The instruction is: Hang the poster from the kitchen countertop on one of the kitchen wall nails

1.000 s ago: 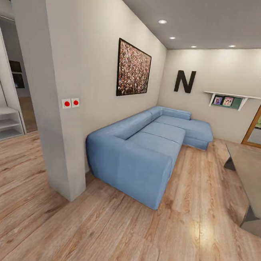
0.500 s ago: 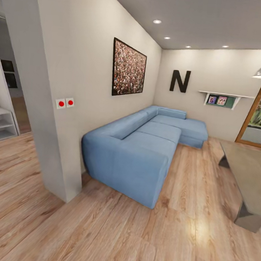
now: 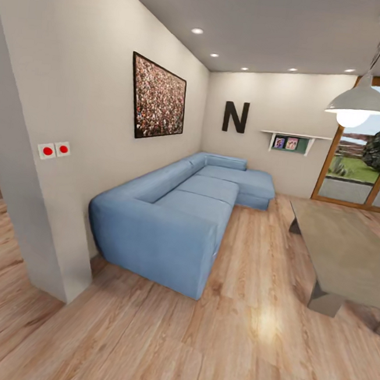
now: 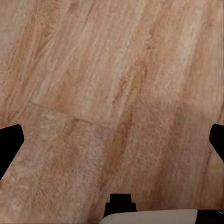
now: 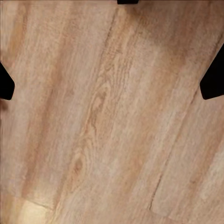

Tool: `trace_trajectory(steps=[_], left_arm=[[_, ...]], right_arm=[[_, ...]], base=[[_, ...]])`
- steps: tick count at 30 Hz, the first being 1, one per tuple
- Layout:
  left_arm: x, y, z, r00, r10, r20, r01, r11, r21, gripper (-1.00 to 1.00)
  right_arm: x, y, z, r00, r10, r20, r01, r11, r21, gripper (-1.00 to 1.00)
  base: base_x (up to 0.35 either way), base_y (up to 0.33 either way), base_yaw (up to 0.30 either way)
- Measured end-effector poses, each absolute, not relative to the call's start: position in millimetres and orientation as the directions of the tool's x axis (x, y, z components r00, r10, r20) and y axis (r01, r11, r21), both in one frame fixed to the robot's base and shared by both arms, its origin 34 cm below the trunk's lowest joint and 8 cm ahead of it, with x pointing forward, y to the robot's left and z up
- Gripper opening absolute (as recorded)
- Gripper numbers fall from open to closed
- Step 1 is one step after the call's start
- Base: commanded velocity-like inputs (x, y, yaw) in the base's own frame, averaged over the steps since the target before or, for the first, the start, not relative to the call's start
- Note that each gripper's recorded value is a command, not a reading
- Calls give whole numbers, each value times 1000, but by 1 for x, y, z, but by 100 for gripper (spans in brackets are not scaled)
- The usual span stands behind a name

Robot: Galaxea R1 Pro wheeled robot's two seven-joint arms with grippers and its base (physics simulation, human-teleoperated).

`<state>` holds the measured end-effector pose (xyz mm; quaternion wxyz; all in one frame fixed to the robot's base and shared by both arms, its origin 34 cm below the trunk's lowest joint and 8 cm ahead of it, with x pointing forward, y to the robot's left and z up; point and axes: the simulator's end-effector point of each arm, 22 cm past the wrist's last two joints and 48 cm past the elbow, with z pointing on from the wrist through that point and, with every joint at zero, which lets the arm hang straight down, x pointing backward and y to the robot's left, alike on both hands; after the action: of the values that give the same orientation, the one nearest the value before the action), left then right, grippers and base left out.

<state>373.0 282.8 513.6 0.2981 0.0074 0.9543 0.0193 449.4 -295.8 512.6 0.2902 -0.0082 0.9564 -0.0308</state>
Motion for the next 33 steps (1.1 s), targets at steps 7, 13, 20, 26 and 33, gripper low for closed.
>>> trace_trajectory(steps=[7, 13, 20, 26, 33], left_arm=[[374, 281, 514, -821, 26, -570, 4, 999, 40, 100], [375, 282, 515, -819, 26, -573, 4, 999, 40, 100], [376, 282, 516, -815, 26, -578, 4, 999, 40, 100], [378, 282, 518, -812, 26, -583, 4, 999, 40, 100], [380, 282, 519, -809, 26, -588, 4, 999, 40, 100]], right_arm=[[450, -296, 513, -830, -33, -556, 3, 998, -64, 100], [451, -296, 515, -828, -33, -560, 3, 998, -64, 100], [453, -296, 516, -825, -32, -565, 5, 998, -63, 100], [455, -297, 518, -822, -32, -569, 5, 998, -64, 100], [457, -297, 520, -818, -32, -574, 5, 998, -64, 100]], base=[[0, -255, -113], [0, -62, -241], [0, -11, -264], [0, -2, -268], [0, 0, -268]])
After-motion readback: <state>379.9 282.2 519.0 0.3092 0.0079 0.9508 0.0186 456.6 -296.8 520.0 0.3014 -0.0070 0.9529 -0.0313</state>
